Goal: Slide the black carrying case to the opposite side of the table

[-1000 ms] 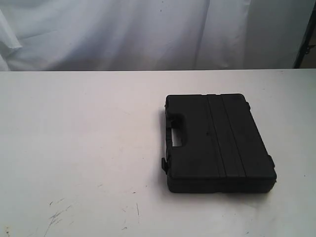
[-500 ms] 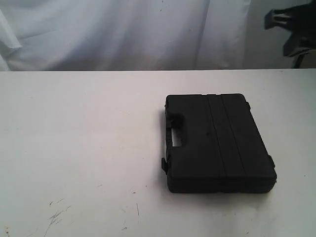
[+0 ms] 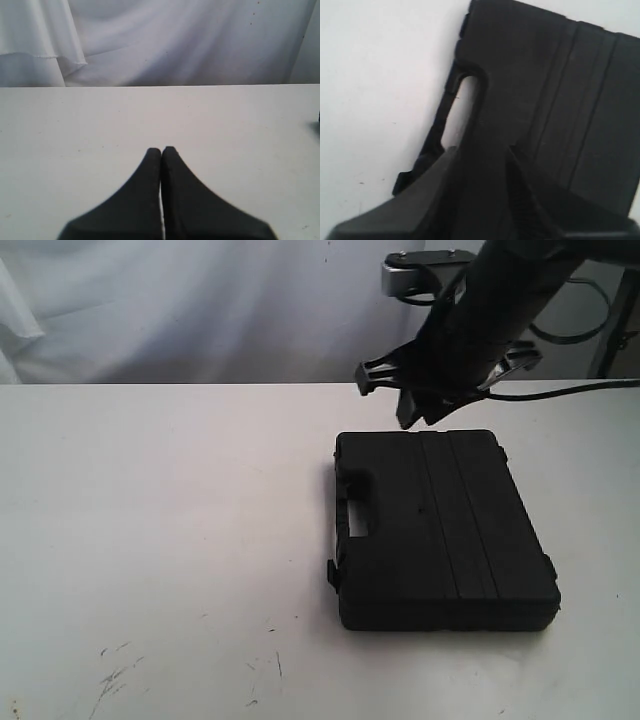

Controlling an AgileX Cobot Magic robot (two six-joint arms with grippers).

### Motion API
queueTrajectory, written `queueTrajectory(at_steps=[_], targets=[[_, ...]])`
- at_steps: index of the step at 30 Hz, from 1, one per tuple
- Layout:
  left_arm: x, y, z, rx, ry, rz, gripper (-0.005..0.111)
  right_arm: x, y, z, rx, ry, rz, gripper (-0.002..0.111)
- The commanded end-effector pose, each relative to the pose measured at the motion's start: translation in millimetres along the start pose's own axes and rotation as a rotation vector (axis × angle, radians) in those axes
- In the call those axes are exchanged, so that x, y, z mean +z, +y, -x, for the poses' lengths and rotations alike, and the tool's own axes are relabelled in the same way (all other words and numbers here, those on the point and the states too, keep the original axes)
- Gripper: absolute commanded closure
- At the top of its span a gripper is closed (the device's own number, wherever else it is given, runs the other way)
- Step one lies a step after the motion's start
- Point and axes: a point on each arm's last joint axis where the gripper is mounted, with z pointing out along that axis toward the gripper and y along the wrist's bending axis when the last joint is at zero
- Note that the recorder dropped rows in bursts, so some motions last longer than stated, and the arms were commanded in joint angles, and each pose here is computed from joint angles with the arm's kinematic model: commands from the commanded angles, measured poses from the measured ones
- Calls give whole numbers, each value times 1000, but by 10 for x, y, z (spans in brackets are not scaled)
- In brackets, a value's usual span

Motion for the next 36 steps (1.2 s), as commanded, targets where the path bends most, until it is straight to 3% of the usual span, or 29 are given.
queueTrajectory(at_steps=[1, 5, 18, 36], targets=[[0, -1, -13, -12, 0, 0, 107, 65, 200, 18, -18, 53, 98, 61], [0, -1, -13, -12, 0, 0, 107, 177, 360, 70, 20, 62, 173, 50], [0, -1, -13, -12, 0, 0, 107, 650, 681, 121, 54, 139, 75, 49], [0, -1, -13, -12, 0, 0, 107, 1296, 681, 20, 105, 241, 57, 49]])
